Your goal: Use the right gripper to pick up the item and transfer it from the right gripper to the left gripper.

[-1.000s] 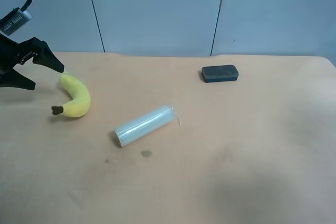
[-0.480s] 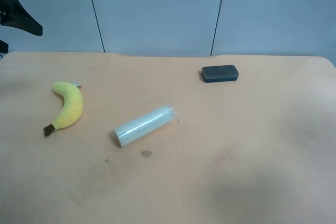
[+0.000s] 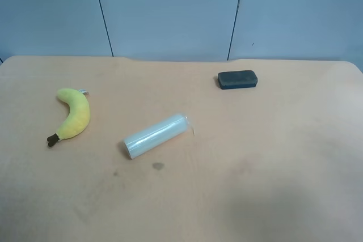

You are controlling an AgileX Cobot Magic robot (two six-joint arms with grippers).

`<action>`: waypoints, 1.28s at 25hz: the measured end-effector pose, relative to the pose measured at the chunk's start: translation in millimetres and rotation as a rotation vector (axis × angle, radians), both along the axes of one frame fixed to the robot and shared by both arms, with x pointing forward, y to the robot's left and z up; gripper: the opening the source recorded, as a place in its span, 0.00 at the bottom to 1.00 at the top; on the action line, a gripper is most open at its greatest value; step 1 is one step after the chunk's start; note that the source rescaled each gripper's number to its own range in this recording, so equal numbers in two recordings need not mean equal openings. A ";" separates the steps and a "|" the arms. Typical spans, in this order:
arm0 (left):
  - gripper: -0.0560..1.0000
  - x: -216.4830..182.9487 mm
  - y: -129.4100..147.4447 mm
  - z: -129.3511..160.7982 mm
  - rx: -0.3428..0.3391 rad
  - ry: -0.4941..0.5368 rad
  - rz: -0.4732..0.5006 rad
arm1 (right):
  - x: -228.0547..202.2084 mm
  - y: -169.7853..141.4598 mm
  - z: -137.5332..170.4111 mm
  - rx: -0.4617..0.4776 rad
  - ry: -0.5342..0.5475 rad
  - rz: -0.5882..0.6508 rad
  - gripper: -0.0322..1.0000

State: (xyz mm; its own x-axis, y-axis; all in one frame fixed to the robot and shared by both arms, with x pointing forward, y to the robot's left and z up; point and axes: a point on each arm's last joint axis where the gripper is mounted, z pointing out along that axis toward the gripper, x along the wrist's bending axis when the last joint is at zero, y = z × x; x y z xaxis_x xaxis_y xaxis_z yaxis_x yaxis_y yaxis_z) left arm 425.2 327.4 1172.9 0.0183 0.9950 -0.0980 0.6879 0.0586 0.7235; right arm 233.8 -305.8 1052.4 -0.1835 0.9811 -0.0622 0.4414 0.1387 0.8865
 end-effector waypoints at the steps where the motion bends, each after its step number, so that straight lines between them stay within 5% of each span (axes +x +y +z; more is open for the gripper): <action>1: 1.00 -11.6 -1.3 1.5 0.014 -0.013 0.020 | 0.0 0.0 0.0 0.000 0.000 0.000 1.00; 8: 1.00 -72.7 -16.1 -34.8 -0.014 -0.022 0.086 | 0.0 0.0 0.0 0.000 0.000 0.000 1.00; 14: 1.00 -109.6 -32.8 -82.9 -0.037 -0.003 0.016 | 0.0 0.0 0.0 0.000 0.000 0.000 1.00; 24: 1.00 -165.1 -30.6 -94.5 0.093 -0.199 0.074 | 0.0 0.0 0.0 0.000 0.000 0.000 1.00; 32: 1.00 -188.5 -28.8 -116.3 0.117 -0.264 0.132 | 0.0 0.0 0.0 0.000 0.000 0.000 1.00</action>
State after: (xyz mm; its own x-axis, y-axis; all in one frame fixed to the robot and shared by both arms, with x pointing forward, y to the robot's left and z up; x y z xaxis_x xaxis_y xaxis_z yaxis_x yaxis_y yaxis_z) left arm 236.7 298.6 1056.6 -0.1019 0.9948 0.0080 0.4674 0.0408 0.8831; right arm 233.8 -305.8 1052.4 -0.1835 0.9811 -0.0622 0.4414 0.1387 0.8865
